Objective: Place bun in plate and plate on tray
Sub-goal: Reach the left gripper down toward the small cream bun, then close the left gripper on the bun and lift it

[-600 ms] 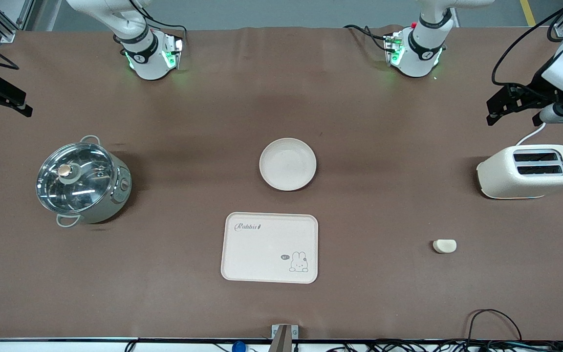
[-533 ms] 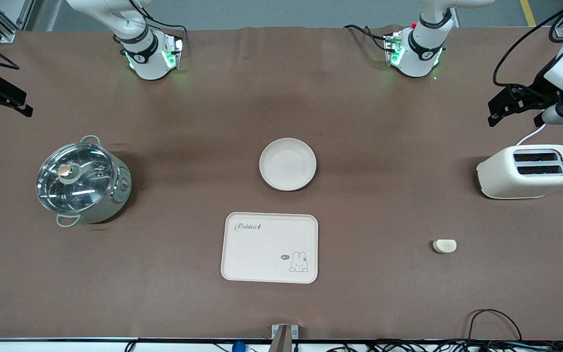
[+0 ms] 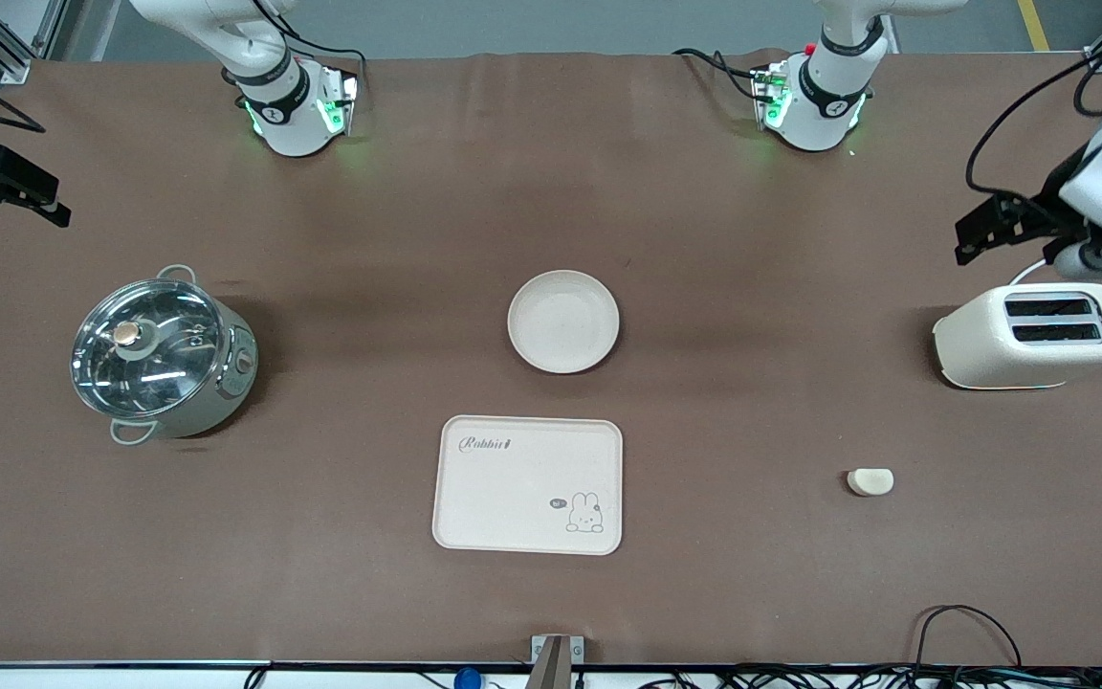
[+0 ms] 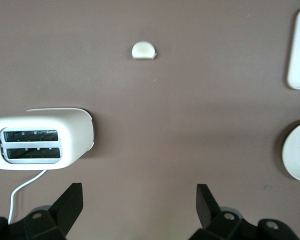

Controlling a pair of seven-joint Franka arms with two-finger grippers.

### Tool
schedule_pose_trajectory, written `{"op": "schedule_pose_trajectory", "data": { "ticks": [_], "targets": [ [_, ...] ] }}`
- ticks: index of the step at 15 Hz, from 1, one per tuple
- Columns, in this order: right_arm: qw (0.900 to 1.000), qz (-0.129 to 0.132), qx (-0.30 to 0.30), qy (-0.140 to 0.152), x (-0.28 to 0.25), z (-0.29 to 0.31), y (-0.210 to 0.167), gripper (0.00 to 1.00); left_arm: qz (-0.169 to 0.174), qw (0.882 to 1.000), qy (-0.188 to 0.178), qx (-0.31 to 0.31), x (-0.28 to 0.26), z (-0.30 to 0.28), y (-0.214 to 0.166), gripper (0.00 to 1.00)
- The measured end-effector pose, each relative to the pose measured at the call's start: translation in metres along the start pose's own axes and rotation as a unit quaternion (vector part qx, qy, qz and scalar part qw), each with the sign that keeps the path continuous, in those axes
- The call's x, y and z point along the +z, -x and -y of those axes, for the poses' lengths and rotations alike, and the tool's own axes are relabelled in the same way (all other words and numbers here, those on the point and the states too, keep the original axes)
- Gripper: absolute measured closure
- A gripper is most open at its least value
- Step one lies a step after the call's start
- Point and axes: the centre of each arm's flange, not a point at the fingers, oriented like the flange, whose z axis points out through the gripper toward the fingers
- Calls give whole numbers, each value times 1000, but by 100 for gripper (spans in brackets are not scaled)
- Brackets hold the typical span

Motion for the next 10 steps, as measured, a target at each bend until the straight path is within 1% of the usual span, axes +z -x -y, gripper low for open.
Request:
{"op": "schedule_pose_trajectory", "data": {
  "ticks": [1, 3, 6, 9, 10],
  "targets": [
    [1000, -1, -3, 0, 0, 3, -1, 0, 10, 1000, -2, 1, 25, 0, -16, 0],
    [1000, -3, -8, 0, 0, 9, -1, 0, 11, 1000, -16, 9, 84, -6, -54, 0],
    [1000, -10, -16, 2, 4, 17, -9, 0, -6, 999, -22, 26, 177, -22, -103, 0],
    [999, -10, -35, 3, 20, 39, -31, 0, -27, 999, -19, 42, 255, -29, -131, 0],
    [999, -7, -41, -2, 29, 49, -40, 0, -36, 998, -18, 54, 276, -29, -137, 0]
  ]
}}
